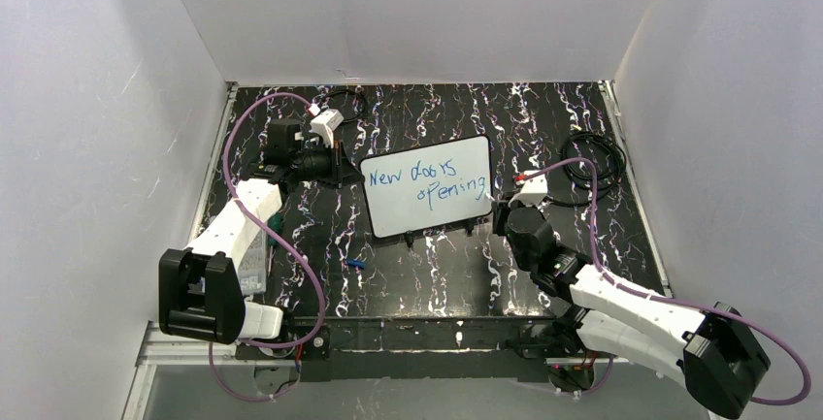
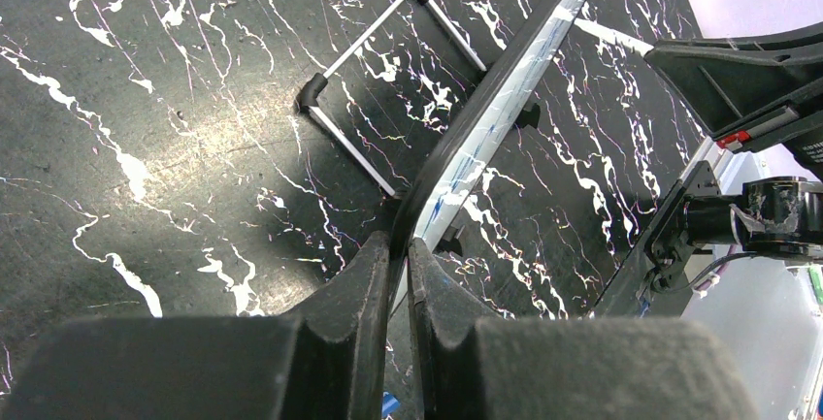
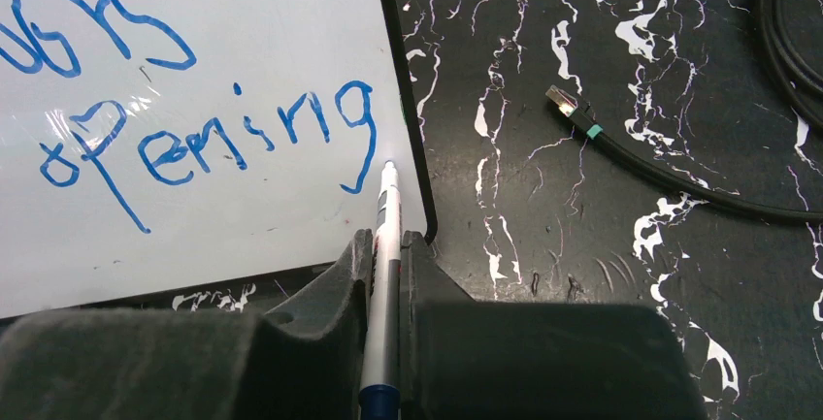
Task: Write a sentence on the whiteboard
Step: Write a sentence on the whiteboard, then close the whiteboard marker at the center of the board.
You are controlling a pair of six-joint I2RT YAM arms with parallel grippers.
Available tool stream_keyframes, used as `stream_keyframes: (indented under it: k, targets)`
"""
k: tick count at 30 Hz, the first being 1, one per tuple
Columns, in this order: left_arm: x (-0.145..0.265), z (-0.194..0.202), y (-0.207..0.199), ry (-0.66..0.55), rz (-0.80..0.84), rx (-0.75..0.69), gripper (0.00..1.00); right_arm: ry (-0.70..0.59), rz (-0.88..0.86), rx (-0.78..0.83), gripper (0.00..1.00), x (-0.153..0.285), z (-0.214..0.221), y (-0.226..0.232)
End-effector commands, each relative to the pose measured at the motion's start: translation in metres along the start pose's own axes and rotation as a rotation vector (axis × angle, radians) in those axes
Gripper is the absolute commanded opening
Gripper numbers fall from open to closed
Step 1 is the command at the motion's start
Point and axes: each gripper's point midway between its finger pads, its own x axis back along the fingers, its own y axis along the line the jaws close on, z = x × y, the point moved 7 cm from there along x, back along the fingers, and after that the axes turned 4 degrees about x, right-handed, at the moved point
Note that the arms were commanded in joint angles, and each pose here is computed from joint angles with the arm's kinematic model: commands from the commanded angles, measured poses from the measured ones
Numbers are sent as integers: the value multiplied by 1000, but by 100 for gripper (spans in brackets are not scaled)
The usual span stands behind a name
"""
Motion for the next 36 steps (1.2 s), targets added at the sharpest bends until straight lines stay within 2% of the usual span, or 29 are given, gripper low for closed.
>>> stream_keyframes:
  k: [1,3,5,7,11,17,19,23,29,36]
  targets:
    - [7,-3,-10,-20,26,-20,0,-12,-28,-16,1,7,-17,2]
    - [7,-2,-9,-19,10,-14,0,15,-61,-23,1,18,-24,2]
    - [9,-1,-9,-17,-6,-6,6,24,-100,-29,1,31,-33,0]
    - [11,2,-8,-17,-27,2,22,60,-128,-10,1,43,-40,-1]
    - [20,7,-6,-34,-103,0,44,95,-174,16,1,59,-53,-2]
    - [46,21,-4,-57,-288,11,64,109,-306,73,1,63,-64,12]
    - [57,30,-7,-52,-343,25,64,112,-359,76,1,63,-66,19]
    - [68,63,-9,-10,-421,143,62,120,-435,42,1,60,-64,32]
    - [62,115,-19,50,-429,388,60,121,-499,-16,1,57,-51,41]
    - [43,166,-23,142,-427,570,59,86,-527,-55,1,58,-50,44]
